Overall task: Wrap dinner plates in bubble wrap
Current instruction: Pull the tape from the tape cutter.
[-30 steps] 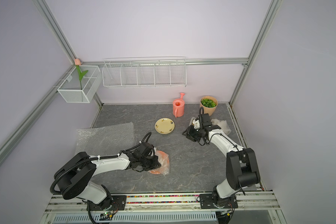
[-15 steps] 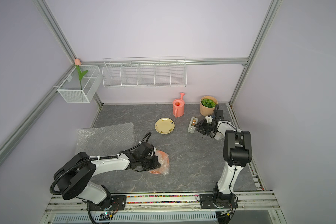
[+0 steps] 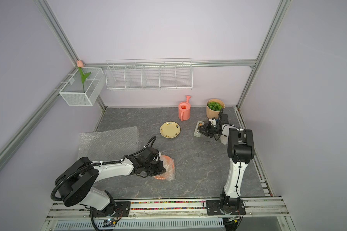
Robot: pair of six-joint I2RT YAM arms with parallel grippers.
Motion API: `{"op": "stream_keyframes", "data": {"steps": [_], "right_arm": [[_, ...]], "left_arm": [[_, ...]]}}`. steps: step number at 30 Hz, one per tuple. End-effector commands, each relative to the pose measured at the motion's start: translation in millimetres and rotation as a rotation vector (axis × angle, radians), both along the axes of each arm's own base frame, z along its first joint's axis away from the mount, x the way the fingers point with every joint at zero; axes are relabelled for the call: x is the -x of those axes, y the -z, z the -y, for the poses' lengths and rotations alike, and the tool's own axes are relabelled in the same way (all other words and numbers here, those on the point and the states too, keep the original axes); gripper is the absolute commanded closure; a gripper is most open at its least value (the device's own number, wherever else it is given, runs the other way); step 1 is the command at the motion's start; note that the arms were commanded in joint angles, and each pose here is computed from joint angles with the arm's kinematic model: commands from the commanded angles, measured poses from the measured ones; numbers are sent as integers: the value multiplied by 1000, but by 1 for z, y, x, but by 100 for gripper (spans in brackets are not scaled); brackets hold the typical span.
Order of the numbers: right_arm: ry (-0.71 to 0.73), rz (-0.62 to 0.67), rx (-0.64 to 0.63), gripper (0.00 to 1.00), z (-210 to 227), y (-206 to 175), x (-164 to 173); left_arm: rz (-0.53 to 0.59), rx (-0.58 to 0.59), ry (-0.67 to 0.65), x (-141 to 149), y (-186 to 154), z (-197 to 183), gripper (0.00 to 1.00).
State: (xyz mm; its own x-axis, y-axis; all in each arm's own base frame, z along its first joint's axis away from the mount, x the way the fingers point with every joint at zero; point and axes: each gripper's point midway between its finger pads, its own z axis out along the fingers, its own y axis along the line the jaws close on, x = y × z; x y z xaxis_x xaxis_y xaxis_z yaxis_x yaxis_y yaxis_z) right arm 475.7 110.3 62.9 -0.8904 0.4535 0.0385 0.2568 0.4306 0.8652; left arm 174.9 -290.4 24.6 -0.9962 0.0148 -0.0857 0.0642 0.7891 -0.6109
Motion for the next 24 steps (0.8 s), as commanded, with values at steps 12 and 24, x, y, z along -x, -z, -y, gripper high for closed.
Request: {"op": "stream_keyframes", "data": {"steps": [12, 24], "right_arm": [[41, -19, -76, 90, -6, 10, -3], [11, 61, -101, 93, -18, -52, 6]], "left_arm": [[-131, -230, -10, 36, 44, -52, 100], [-121, -229, -17, 36, 41, -53, 100]]}}
